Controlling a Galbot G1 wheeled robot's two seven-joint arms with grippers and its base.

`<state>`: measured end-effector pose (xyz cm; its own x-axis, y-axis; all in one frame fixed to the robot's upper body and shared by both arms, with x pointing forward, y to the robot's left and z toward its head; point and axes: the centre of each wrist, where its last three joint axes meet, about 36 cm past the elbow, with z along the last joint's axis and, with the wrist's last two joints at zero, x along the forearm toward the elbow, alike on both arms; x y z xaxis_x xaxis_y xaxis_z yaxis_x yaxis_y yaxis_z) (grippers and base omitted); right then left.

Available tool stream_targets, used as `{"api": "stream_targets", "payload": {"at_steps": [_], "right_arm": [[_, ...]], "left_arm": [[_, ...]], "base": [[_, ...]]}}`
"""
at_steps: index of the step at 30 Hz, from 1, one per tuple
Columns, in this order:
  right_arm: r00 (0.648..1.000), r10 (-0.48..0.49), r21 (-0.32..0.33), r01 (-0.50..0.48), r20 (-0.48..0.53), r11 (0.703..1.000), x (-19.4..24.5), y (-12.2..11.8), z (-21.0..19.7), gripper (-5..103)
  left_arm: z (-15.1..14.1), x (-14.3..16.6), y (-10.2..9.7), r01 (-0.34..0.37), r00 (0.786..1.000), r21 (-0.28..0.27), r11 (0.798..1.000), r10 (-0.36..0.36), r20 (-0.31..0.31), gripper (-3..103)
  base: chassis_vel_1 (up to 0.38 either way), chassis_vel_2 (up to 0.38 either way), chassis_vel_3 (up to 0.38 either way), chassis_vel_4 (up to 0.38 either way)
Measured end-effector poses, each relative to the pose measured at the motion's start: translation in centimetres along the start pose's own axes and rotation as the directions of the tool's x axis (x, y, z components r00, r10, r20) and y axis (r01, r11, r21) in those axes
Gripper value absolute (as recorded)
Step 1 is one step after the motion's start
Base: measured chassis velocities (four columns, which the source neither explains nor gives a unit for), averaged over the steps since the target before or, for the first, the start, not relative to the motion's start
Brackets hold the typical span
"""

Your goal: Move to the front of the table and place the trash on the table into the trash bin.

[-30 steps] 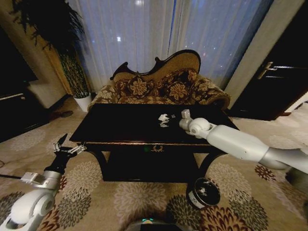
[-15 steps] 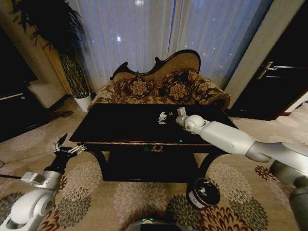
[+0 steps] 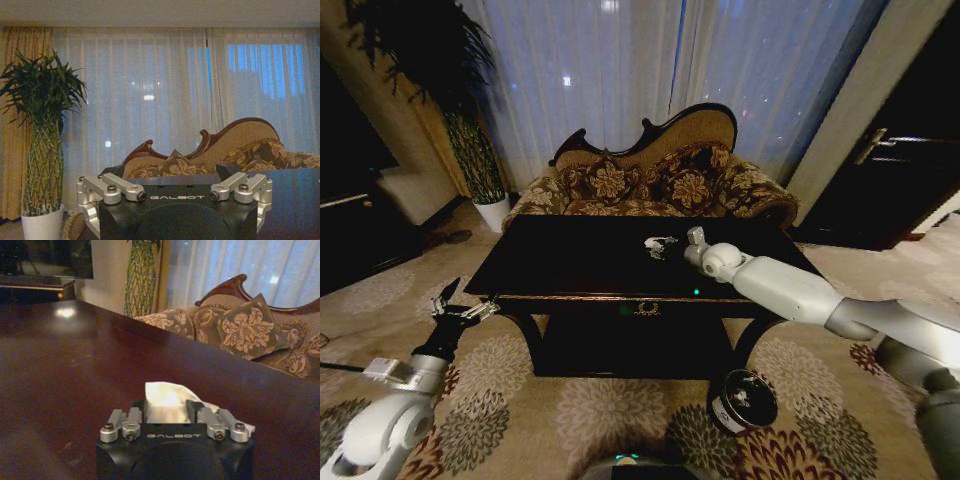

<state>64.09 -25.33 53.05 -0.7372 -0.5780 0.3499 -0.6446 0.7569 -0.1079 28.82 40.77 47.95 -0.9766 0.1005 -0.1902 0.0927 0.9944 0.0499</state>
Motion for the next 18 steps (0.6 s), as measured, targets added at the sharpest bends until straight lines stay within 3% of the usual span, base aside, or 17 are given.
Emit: {"api": "stream_targets", "payload": {"at_steps": [1, 3, 4, 7, 11, 18], "right_arm": [[1.000, 0.001, 0.000, -0.001, 0.002, 1.000, 0.0, 0.0, -0.1, 42], [1.000, 0.002, 0.000, -0.002, 0.005, 1.000, 0.1, -0.1, -0.2, 42], [1.000, 0.004, -0.001, -0.004, 0.008, 1.000, 0.2, -0.1, -0.3, 31], [1.000, 0.006, -0.002, -0.006, 0.012, 1.000, 0.4, -0.1, -0.4, 26], [1.000, 0.008, -0.008, -0.008, 0.014, 1.000, 0.8, 0.1, -0.1, 4], [1.000, 0.008, -0.022, -0.008, 0.012, 1.000, 1.1, 0.6, 0.5, 1]], "left_arm": [[0.0, 0.0, 0.0, 0.000, 1.000, 0.000, 1.000, 0.000, 0.000, 100], [0.0, 0.0, 0.0, 0.000, 1.000, 0.000, 1.000, 0.000, 0.000, 100], [0.0, 0.0, 0.0, 0.000, 1.000, 0.000, 1.000, 0.000, 0.000, 100], [0.0, 0.0, 0.0, 0.000, 1.000, 0.000, 1.000, 0.000, 0.000, 100], [0.0, 0.0, 0.0, 0.000, 1.000, 0.000, 1.000, 0.000, 0.000, 100], [0.0, 0.0, 0.0, 0.000, 1.000, 0.000, 1.000, 0.000, 0.000, 100]], "base": [[0.000, 0.000, 0.000, 0.000], [0.000, 0.000, 0.000, 0.000], [0.000, 0.000, 0.000, 0.000], [0.000, 0.000, 0.000, 0.000], [0.000, 0.000, 0.000, 0.000], [0.000, 0.000, 0.000, 0.000]]}}
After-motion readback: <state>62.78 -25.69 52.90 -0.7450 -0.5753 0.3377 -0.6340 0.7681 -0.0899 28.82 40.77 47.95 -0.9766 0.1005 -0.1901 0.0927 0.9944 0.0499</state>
